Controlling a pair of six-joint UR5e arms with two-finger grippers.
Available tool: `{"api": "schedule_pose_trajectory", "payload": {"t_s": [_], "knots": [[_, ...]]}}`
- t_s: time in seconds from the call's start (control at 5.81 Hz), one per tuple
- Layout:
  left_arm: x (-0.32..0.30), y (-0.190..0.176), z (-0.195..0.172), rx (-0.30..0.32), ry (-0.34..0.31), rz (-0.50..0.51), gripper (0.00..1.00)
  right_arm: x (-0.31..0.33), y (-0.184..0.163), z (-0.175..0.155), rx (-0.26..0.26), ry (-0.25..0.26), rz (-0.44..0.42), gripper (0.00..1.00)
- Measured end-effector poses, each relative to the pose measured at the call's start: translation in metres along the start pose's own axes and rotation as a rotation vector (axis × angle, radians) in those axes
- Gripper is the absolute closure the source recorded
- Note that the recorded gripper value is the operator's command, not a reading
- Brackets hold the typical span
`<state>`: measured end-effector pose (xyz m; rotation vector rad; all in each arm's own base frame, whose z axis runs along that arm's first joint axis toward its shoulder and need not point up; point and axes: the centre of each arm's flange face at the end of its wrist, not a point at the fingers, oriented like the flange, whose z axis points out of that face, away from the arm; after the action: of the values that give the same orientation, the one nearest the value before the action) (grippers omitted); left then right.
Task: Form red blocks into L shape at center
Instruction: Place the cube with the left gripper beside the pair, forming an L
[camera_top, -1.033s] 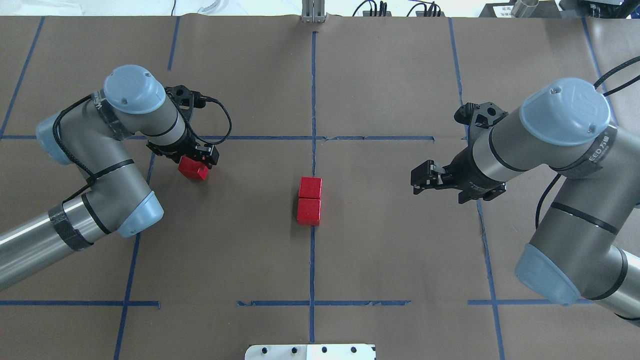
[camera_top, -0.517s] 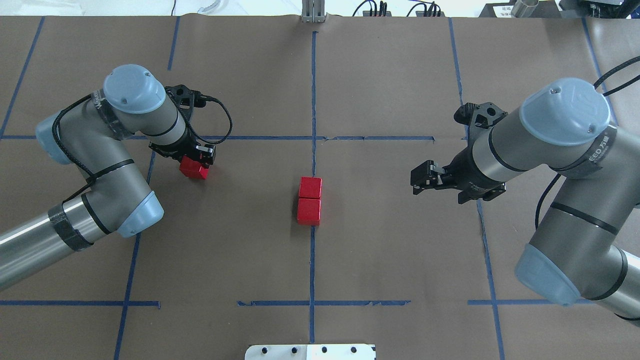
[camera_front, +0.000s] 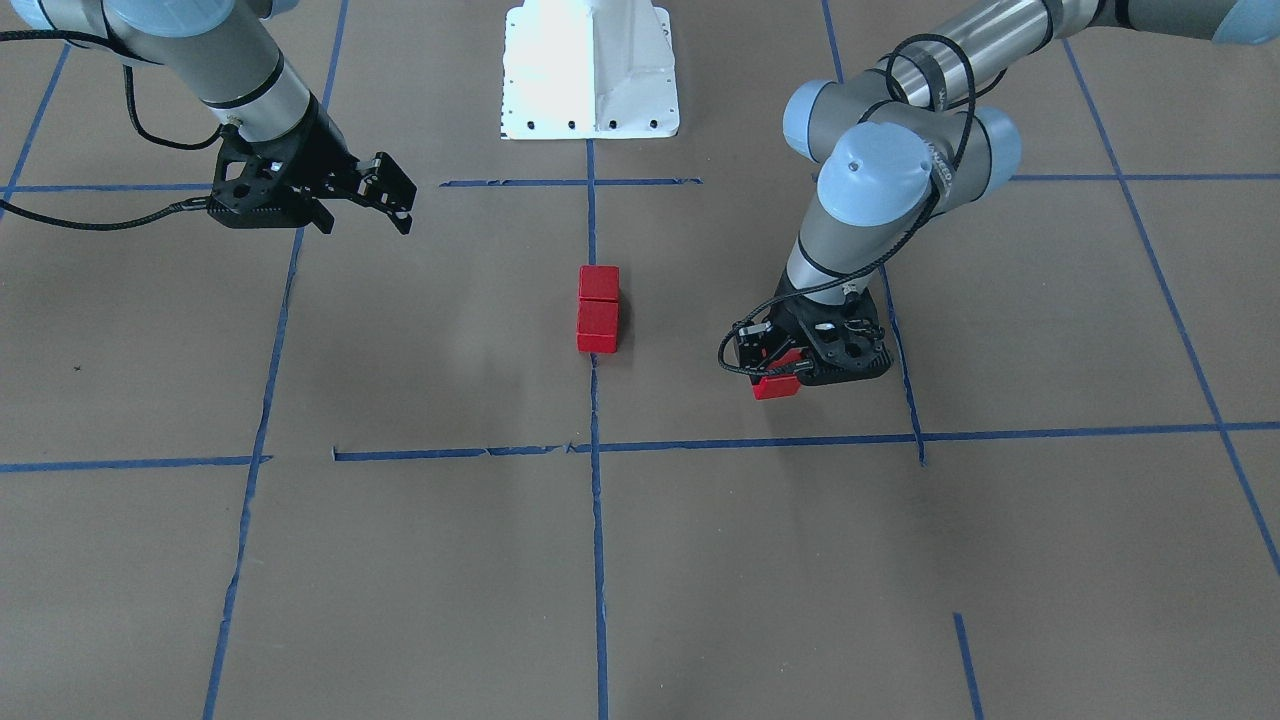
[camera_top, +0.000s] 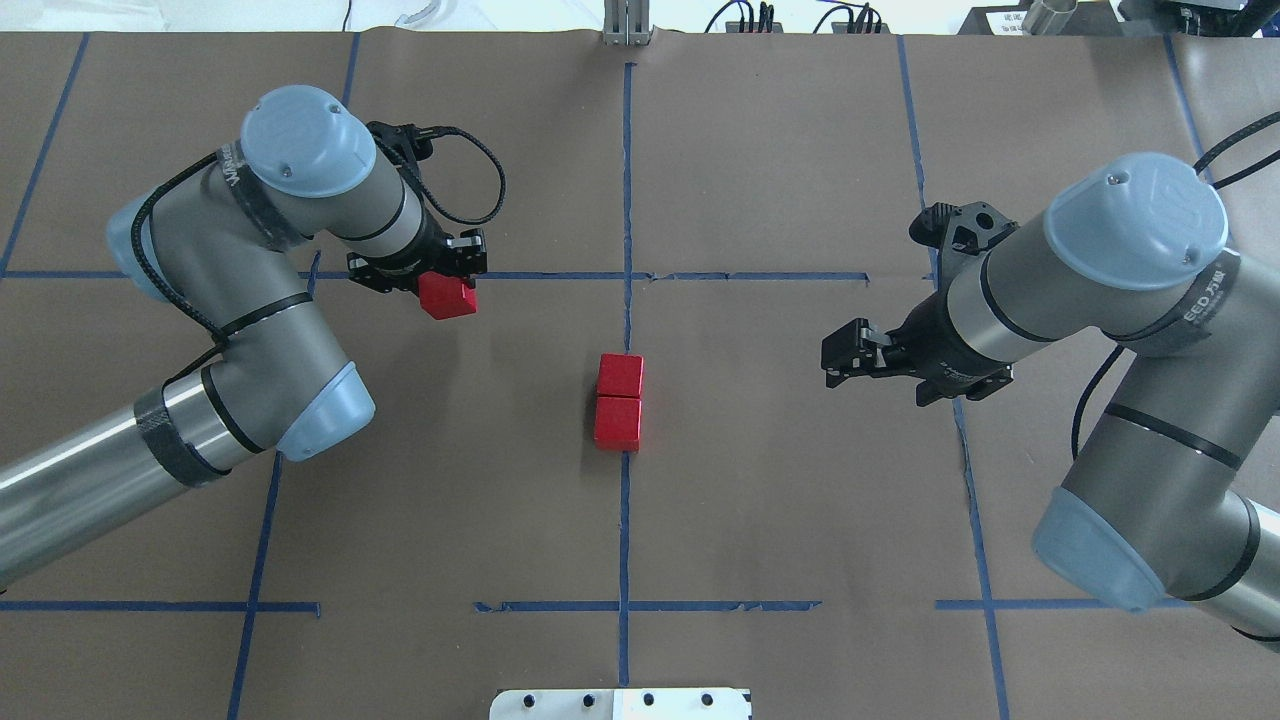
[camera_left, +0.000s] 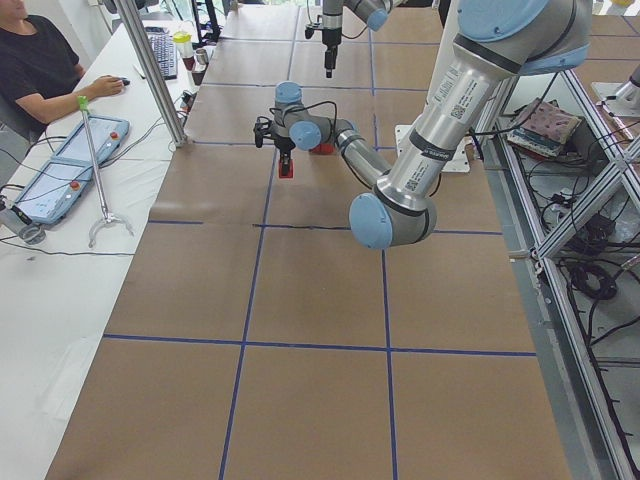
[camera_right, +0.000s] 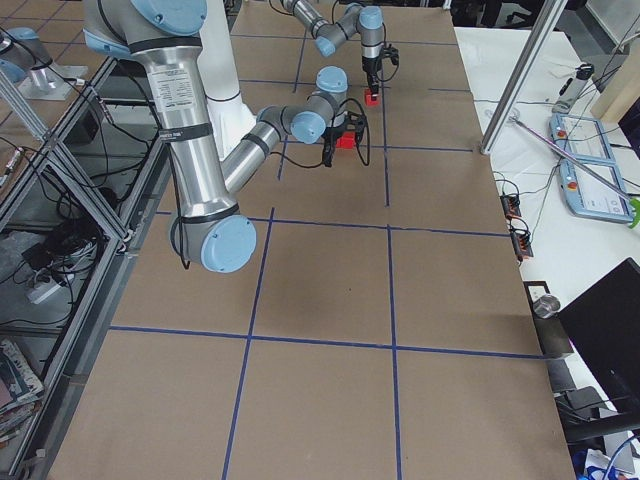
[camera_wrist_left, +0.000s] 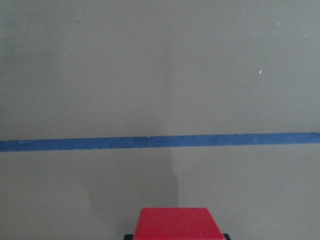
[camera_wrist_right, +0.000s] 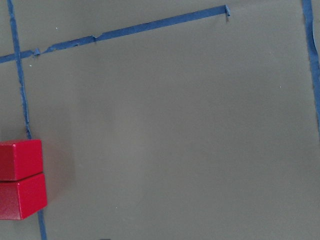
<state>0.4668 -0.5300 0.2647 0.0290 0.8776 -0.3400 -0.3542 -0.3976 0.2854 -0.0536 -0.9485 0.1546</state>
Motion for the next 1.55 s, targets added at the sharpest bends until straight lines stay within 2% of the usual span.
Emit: {"api": "schedule_pose_trajectory", "payload": {"t_s": [0.17, 0.34, 0.69, 1.21, 1.55], "knots": [[0.03, 0.02, -0.005, 0.005, -0.019, -0.23, 1.0, 0.0, -0.001, -0.001, 0.001, -0.001, 0.001, 0.0], [0.055, 0.044, -0.005, 0.014, -0.047, -0.402, 1.0, 0.0, -0.001, -0.001, 0.001, -0.001, 0.001, 0.0], [0.071, 0.075, 0.004, 0.042, -0.068, -0.68, 0.96, 0.001, -0.001, 0.001, 0.001, 0.002, 0.002, 0.0], [0.072, 0.092, 0.019, 0.06, -0.09, -1.025, 0.96, 0.002, -0.002, 0.004, -0.002, 0.008, 0.005, 0.0], [0.079, 0.119, 0.034, 0.04, -0.12, -1.156, 0.96, 0.003, -0.001, 0.005, -0.003, 0.011, 0.006, 0.0]]}}
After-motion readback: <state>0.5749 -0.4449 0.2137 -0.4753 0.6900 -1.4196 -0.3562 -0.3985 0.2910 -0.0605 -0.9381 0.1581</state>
